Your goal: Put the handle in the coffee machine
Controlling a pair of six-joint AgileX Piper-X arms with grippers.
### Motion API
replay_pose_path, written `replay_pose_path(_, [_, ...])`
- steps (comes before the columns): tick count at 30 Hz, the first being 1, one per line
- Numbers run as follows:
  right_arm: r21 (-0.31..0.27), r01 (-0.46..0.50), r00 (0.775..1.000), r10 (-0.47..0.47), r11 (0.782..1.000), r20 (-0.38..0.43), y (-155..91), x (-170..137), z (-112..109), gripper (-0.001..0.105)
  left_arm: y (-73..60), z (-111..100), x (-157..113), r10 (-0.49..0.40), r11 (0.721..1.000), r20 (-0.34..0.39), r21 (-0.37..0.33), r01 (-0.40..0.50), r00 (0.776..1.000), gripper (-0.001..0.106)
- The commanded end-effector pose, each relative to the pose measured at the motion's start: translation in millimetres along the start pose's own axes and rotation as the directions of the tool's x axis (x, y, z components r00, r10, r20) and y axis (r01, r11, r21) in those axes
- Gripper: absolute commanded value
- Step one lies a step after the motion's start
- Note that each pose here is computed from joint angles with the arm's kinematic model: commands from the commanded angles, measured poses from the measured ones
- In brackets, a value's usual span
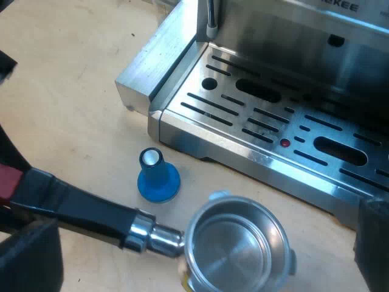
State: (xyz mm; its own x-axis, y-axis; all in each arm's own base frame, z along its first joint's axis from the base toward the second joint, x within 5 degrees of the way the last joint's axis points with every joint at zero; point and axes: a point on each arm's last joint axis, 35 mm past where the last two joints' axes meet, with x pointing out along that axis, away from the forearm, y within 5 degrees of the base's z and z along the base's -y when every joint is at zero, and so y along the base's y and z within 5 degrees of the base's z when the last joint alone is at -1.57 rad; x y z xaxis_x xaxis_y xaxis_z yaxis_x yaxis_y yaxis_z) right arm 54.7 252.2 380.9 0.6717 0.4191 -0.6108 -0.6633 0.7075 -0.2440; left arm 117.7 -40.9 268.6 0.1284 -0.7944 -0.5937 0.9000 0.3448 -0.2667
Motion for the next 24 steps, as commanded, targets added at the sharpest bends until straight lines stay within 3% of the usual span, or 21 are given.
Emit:
replay_pose_path(1, [0.001, 0.012, 1.0, -0.012, 1.0, 0.016, -1, -2, 2, 0.102, -1.5, 4, -6, -0.019, 0.999, 0.071, 0.031, 0.017, 0.997, 0.0])
replay_pose_path(6, [0.001, 0.012, 1.0, -0.012, 1.0, 0.016, -1, -2, 2, 0.102, 5.9, -1, -16, 0.043, 0.999, 0.134, 0.009, -0.045, 0.99, 0.0])
replay_pose_path(10, [0.002, 0.011, 1.0, -0.011, 1.0, 0.017, -1, -2, 3, 0.102, 15.0, -9, -29, 0.161, 0.987, 0.162, -0.007, -0.162, 0.974, 0.0])
replay_pose_path(14, [0.055, 0.011, 1.0, -0.012, 0.998, 0.026, 1, 1, 1, 0.102, 25.2, -17, -37, 0.229, 0.973, 0.167, -0.04, -0.226, 0.959, 0.0])
replay_pose_path(18, [0.094, 0.044, 0.997, -0.05, 0.995, 0.062, 8, 13, -6, 0.102, 40.6, -25, -37, 0.221, 0.973, 0.149, -0.101, -0.208, 0.964, 0.0])
replay_pose_path(24, [0.123, 0.066, 0.993, -0.078, 0.99, 0.094, 22, 34, -12, 0.102, 51.6, -28, -35, 0.166, 0.985, 0.108, -0.072, -0.159, 0.98, 0.0])
